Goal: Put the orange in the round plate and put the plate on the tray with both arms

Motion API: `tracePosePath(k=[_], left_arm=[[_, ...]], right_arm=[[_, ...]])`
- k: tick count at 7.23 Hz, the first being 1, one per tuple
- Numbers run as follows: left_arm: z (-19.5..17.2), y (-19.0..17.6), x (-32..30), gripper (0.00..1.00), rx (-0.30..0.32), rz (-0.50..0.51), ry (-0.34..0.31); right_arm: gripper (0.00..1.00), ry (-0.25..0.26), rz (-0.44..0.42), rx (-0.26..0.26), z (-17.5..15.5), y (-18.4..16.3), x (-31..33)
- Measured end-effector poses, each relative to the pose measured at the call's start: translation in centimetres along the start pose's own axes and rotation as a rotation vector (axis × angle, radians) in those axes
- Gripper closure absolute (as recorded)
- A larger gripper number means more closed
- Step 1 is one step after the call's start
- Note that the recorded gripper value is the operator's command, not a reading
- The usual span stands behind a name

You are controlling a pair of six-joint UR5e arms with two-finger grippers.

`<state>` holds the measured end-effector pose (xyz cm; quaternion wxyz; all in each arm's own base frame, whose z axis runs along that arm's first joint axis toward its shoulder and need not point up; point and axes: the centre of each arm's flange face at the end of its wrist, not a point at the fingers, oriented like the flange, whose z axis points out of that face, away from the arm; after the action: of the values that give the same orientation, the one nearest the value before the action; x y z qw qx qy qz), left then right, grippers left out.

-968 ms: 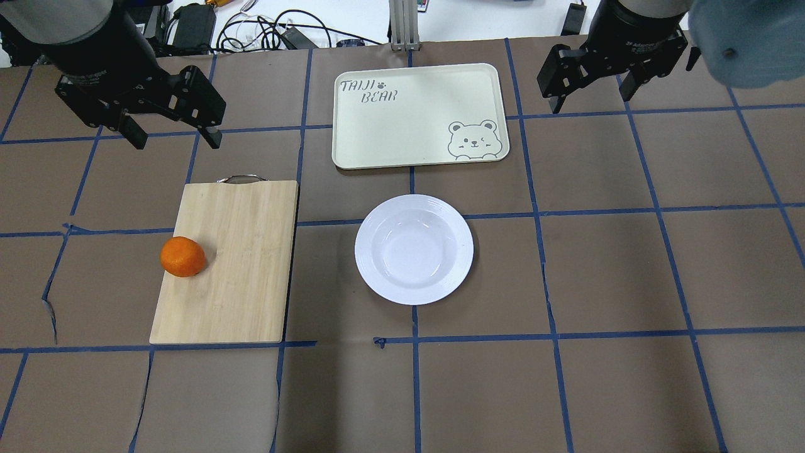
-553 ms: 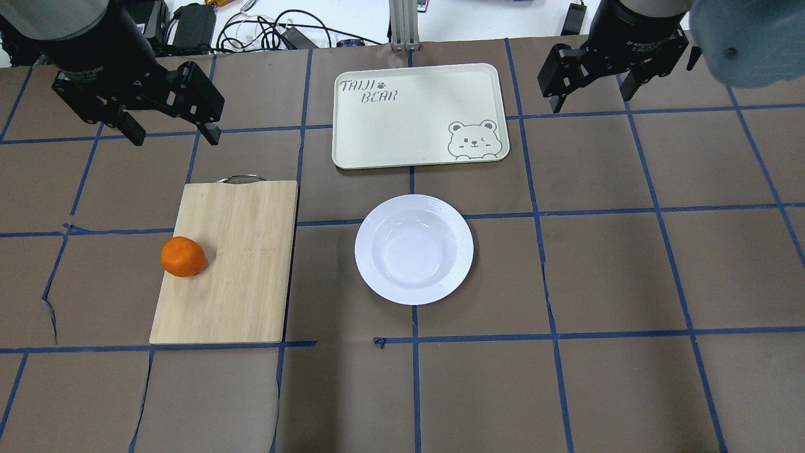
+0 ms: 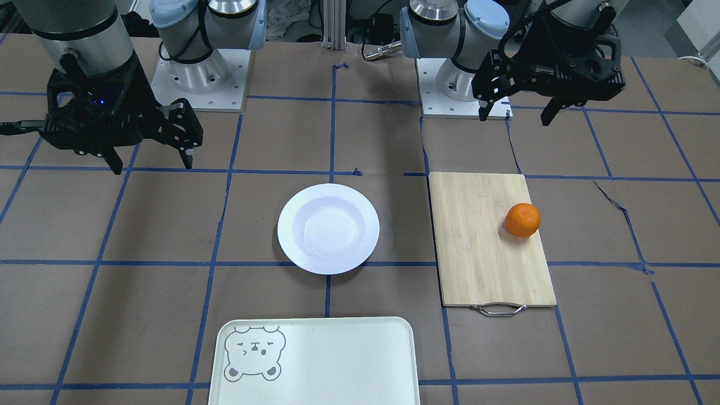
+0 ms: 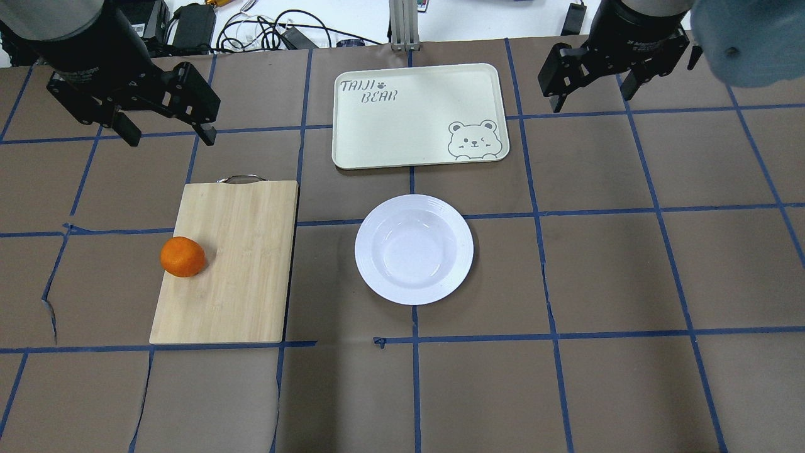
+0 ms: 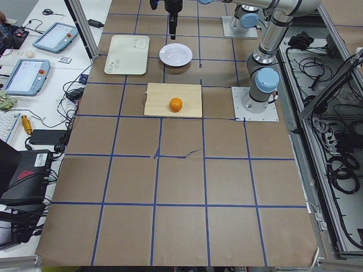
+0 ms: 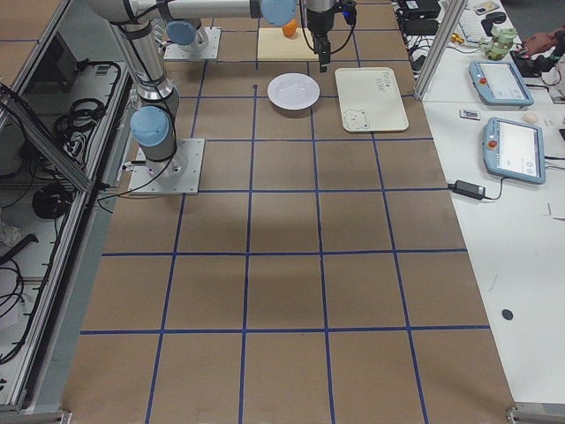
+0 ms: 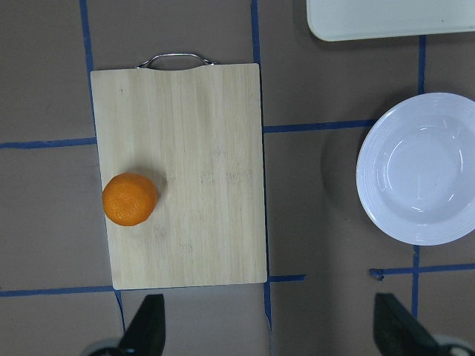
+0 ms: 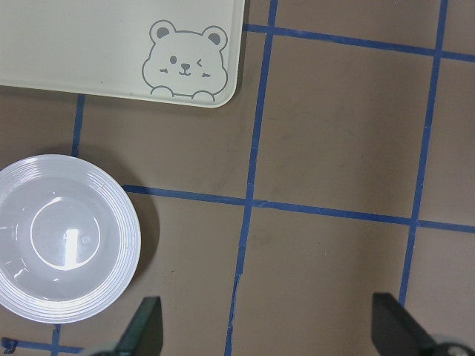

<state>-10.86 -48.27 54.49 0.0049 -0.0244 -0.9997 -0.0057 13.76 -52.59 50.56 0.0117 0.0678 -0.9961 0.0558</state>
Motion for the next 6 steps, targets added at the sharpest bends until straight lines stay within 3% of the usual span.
tracePosePath(k=[4,6], left_arm=[[0.9,-0.5,-0.8,0.0,-0.02,0.001,-0.003],[4.1,-1.5,-1.3,0.0,-0.087,-0.002,-0.001]], right_arm=[[0.0,0.0,0.0,0.0,0.0,0.0,0.0],[0.0,0.0,-0.001,0.0,0.0,0.0,0.0]])
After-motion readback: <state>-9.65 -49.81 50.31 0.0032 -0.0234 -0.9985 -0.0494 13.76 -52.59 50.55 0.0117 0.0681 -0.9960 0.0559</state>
